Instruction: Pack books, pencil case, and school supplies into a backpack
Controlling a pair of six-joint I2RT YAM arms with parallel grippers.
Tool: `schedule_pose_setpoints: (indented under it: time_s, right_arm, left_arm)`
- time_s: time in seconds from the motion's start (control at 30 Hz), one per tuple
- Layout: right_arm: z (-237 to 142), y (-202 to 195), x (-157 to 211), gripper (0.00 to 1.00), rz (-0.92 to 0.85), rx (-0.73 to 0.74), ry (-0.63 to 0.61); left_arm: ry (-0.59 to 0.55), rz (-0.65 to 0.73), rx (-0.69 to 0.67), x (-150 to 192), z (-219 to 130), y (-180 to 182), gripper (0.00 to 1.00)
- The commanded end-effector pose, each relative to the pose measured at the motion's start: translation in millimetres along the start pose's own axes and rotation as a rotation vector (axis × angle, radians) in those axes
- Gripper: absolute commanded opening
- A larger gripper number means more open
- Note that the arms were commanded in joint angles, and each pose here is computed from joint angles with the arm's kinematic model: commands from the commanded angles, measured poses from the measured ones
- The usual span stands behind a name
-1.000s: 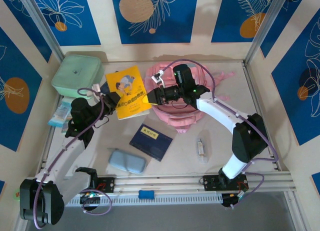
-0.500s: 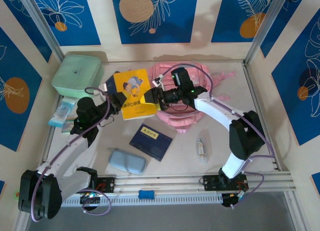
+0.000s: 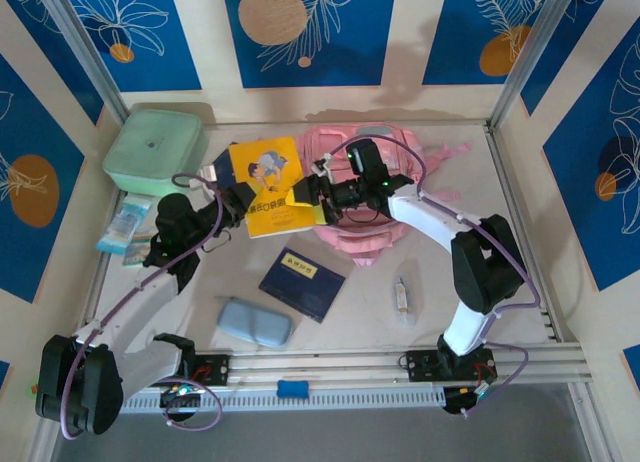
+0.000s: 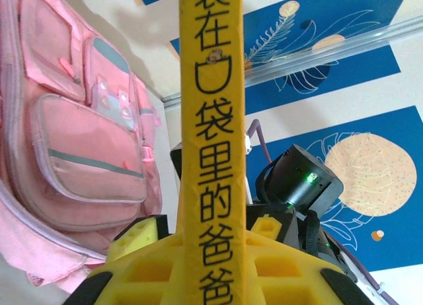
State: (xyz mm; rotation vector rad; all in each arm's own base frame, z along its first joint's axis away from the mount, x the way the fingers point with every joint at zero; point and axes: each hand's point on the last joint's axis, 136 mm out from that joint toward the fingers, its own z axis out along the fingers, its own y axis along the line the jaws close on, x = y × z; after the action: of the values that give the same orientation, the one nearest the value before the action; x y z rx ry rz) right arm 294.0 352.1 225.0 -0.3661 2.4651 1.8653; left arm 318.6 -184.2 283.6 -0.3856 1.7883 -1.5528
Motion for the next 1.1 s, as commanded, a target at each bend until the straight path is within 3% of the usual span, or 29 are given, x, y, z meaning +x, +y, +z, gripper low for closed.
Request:
schedule_pose_setpoints:
  time_s: [0.0,0.23,0.37,0.5,0.73,0.8,0.83,0.9,1.07]
  right_arm:
    - [-4,46,6,0.99,-0.069,-0.112,0.03]
    - [-24,67,8,0.82,-0.136,-0.123,-0.02]
    - [-27,68,10,0.61,-0.152,-0.109,-0.027]
    - [-22,59,6,0.49,-0.136,-0.1,-0.014]
    - [-23,47,5,0.12,-0.12,-0.041,-0.023]
    - [-29,47,6,0.04,-0.131,-0.009,-0.039]
    - [-32,47,8,0.01,-0.132,0.005,-0.043]
    - [-44,47,10,0.0,-0.136,0.043,-0.072]
    - [-90,22,14,0.0,-0.08,0.247,-0.194]
  left_arm:
    - [-0.033,0.071,0.125,-10,4,-41,0.0]
    - [-0.019,0.126,-0.02,-5,4,-8,0.0]
    - [-0.006,0.13,-0.044,-2,5,2,0.0]
    - [0.004,0.124,-0.04,0,7,3,0.0]
    - [0.02,0.158,-0.056,5,7,3,0.0]
    - [0.026,0.164,-0.062,5,8,4,0.09]
    - [0.033,0.173,-0.062,7,8,4,0.19]
    - [0.053,0.218,-0.081,9,7,5,0.31]
    - [0.136,0.504,-0.303,18,6,29,0.51]
